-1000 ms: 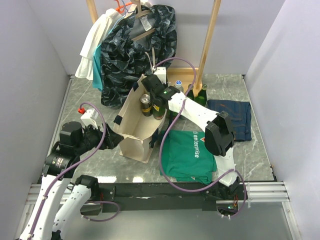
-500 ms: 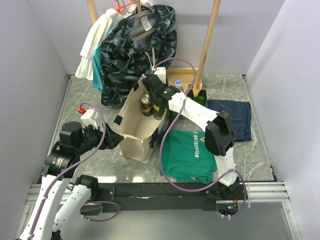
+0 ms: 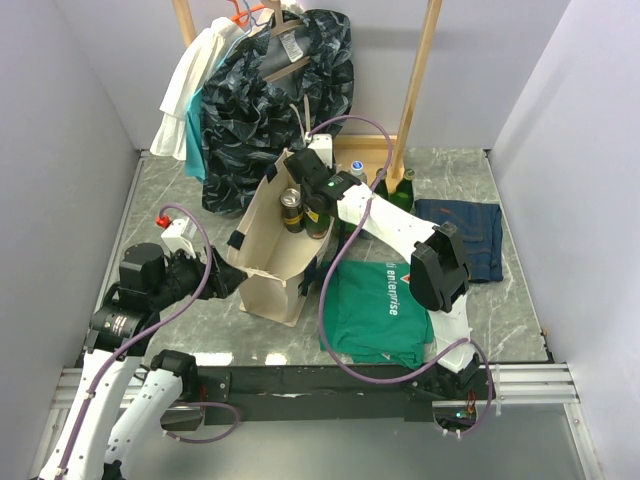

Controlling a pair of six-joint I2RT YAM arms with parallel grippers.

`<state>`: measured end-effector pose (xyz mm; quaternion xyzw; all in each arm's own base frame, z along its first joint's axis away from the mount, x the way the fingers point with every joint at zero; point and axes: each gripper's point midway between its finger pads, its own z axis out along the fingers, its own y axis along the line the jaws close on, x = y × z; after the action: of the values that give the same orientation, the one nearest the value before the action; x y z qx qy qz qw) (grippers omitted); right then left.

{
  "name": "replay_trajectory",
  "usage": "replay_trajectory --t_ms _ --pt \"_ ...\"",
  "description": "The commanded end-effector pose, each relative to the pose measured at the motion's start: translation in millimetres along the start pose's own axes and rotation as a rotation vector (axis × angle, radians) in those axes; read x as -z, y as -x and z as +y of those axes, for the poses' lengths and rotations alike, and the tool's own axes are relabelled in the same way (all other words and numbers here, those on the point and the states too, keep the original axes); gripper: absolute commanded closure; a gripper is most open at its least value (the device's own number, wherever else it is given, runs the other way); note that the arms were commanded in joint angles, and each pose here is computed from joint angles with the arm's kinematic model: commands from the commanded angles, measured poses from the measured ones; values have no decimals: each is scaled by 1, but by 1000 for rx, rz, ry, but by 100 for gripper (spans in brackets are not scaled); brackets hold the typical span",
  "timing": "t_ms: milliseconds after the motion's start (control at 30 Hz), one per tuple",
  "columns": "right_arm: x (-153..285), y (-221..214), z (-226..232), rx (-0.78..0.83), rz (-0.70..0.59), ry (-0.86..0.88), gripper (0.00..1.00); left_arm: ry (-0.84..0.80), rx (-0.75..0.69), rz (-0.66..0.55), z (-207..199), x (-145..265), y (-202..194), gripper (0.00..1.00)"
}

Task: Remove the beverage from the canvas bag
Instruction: Take out the drink from the canvas bag.

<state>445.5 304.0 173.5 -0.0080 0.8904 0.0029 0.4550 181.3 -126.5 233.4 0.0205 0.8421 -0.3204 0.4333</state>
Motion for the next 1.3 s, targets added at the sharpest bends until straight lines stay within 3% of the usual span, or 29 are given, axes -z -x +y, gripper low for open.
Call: replay_trajectory --t_ms 0,67,600,1267 --pt "18 30 -9 -44 -50 9 89 7 6 -11 1 0 3 23" --pt "19 32 -9 -43 -53 14 100 8 5 -9 1 -1 2 23" --pt "50 66 -14 48 -154 17 100 9 6 -12 1 0 3 23" --pt "77 86 -16 46 -210 83 100 11 5 -14 1 0 3 23"
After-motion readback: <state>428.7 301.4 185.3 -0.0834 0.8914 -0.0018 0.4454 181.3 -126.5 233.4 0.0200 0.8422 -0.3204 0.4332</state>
